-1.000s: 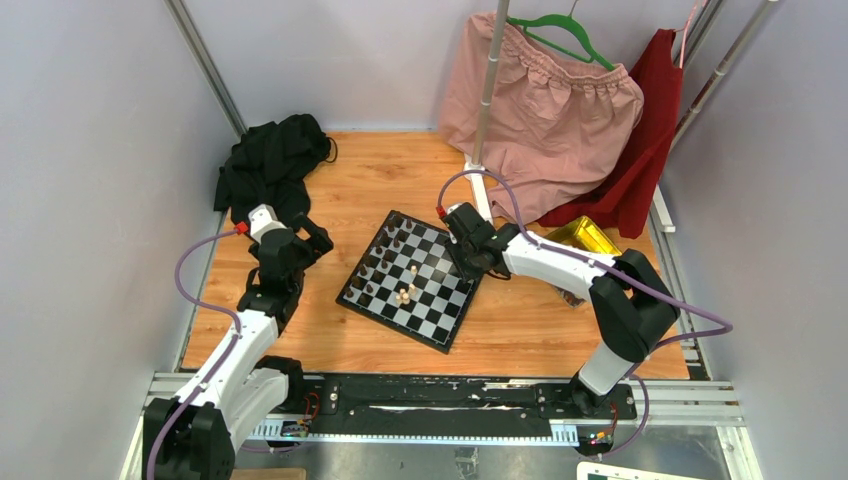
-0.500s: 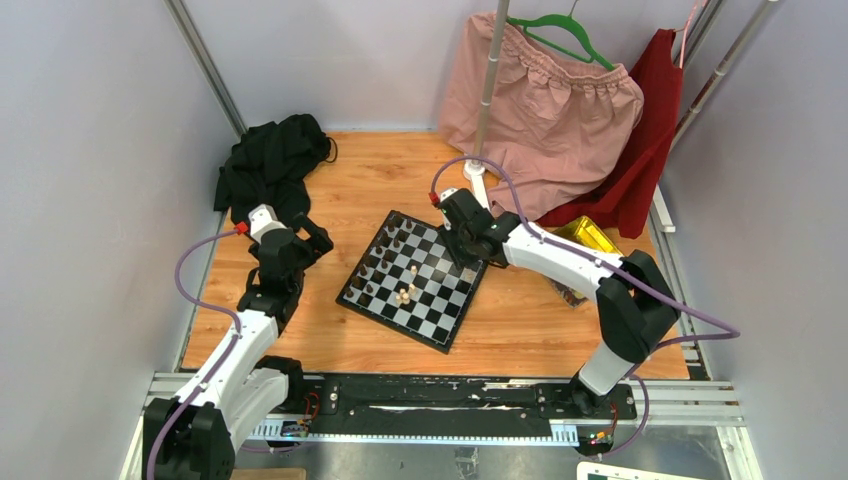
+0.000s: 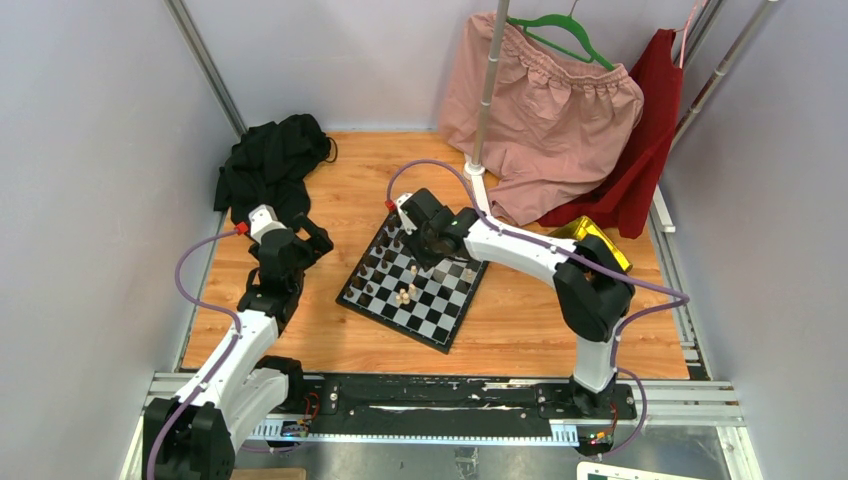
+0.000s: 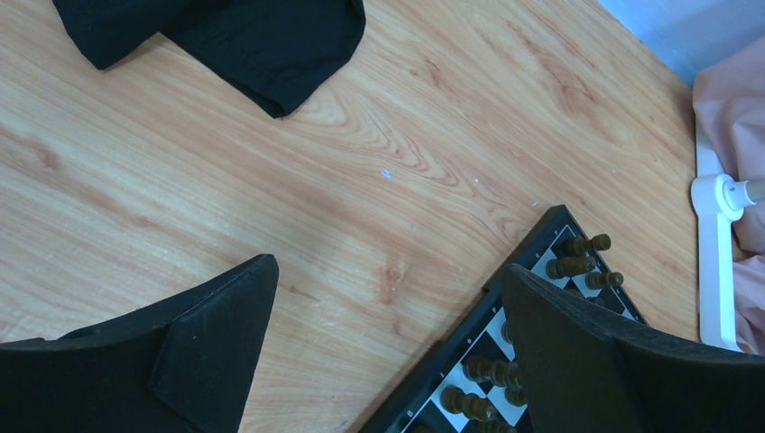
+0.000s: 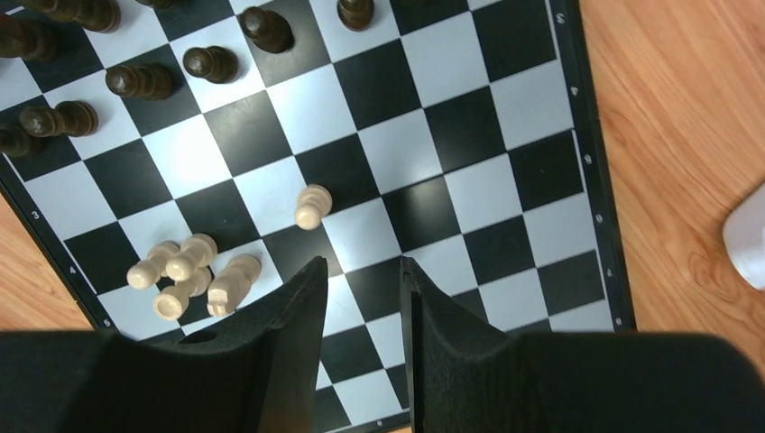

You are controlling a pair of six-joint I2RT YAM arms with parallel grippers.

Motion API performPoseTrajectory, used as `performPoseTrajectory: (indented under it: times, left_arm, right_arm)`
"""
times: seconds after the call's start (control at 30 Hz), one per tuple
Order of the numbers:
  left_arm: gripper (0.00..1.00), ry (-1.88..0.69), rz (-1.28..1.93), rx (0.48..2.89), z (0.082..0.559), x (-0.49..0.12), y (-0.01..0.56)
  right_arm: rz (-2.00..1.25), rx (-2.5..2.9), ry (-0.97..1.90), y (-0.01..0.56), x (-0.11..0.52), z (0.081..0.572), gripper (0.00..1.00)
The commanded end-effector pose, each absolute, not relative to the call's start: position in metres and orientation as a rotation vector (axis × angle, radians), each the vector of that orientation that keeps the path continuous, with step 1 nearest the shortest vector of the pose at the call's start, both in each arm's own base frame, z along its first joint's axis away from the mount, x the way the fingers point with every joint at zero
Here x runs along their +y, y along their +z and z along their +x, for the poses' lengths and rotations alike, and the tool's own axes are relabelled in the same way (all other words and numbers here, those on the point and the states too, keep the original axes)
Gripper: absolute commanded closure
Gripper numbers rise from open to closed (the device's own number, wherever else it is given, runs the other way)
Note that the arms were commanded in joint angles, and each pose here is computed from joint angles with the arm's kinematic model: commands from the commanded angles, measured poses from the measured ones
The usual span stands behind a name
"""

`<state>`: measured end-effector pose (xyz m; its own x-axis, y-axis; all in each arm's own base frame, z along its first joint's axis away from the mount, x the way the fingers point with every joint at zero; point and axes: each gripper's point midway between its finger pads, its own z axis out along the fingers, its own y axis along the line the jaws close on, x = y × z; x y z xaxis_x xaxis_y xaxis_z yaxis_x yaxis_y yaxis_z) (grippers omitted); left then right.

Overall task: Set up the chess pieces on the board
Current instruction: Place the chess piece on the chessboard, then pick up the chess piece from the chessboard.

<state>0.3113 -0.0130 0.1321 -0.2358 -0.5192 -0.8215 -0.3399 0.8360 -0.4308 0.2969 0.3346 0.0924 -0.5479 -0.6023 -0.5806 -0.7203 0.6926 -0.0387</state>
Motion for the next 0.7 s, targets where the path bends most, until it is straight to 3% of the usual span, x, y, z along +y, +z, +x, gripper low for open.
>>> performPoseTrajectory:
  times: [0.0,0.67]
  left_arm:
    - [0.0,-0.184,-0.652,1.84,0.312,-0.01,0.131]
    - [0.0,-0.174,-0.657,1.836,0.311,-0.009,0.129]
  right_arm:
    - [-1.09,2.324,0.292,0.09,0.349,0.29,0.6]
    - [-1.162,2.358,0.35,0.068,0.372,0.282,0.61]
